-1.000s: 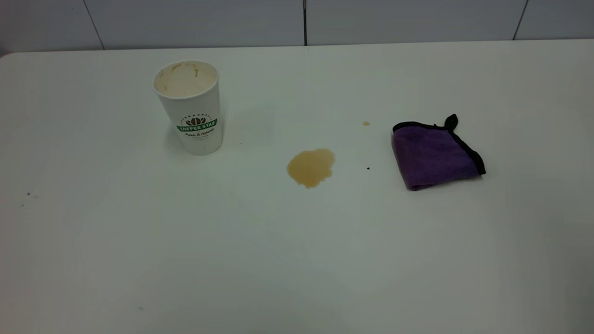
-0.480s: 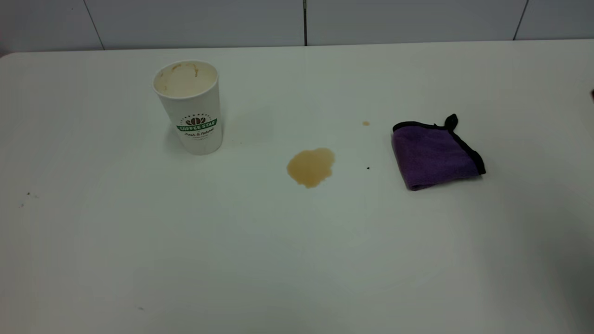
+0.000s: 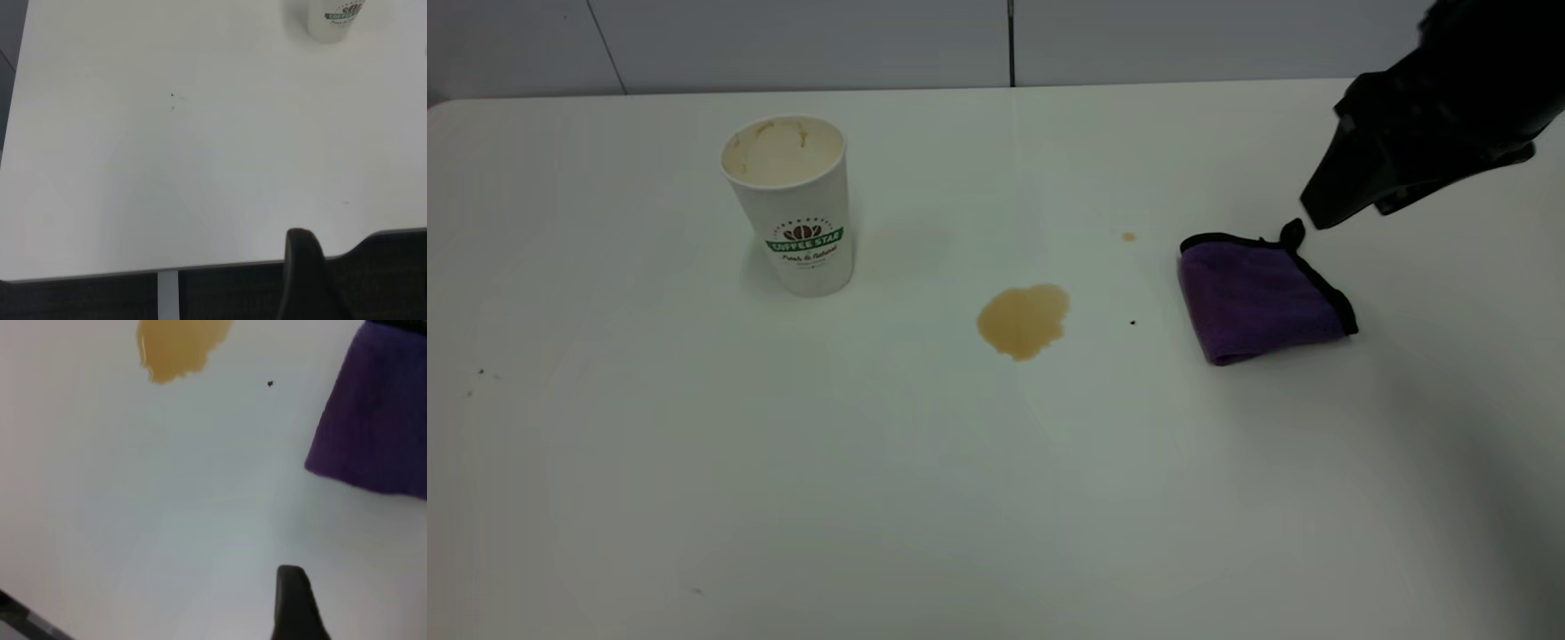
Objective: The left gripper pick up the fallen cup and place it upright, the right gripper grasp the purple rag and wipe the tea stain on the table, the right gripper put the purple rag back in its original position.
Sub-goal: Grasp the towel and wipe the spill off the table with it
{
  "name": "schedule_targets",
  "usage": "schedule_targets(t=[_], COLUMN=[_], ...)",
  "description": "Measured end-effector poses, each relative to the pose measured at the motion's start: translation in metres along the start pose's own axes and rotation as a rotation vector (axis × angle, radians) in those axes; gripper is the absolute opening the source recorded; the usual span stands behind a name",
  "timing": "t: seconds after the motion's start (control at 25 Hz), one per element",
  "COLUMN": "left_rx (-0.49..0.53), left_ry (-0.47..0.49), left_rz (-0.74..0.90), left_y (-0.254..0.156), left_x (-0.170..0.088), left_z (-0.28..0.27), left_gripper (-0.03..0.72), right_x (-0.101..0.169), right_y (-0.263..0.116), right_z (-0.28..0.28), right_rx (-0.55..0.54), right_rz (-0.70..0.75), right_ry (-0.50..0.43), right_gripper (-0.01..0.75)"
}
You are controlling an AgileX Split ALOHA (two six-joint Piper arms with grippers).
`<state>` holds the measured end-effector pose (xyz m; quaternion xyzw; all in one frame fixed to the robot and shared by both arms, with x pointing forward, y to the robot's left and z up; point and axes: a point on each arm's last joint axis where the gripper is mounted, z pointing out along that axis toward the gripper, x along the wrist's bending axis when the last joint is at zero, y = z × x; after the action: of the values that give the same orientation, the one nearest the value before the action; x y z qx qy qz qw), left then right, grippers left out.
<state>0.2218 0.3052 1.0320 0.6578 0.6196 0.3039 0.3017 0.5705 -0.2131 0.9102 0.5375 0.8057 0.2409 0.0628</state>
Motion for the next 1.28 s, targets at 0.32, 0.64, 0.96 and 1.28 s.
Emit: schedule_targets(t=[0.32, 0.64, 0.96, 1.28], left_rx=[0.0, 0.0, 0.0, 0.0], left_ry=[0.0, 0.0, 0.0, 0.0], left_rz=[0.0, 0.0, 0.0, -0.006], left_y=[0.0, 0.0, 0.0, 0.0], left_x=[0.0, 0.0, 0.0, 0.0], left_z=[0.0, 0.0, 0.0, 0.0], left_gripper=[0.458, 0.458, 0.458, 0.458], right_x=[-0.017, -0.017, -0.028, -0.033], right_y=[0.029, 0.058, 0.052, 0.043], right_z=[0.073, 0.11, 0.156, 0.174], right_rx=[0.163, 0.249, 0.297, 0.338], right_rz=[0.119, 0.03, 0.038, 0.014], right_ry=[-0.007, -0.133, -0.148, -0.174], right_gripper=[0.514, 0.516, 0.517, 0.274])
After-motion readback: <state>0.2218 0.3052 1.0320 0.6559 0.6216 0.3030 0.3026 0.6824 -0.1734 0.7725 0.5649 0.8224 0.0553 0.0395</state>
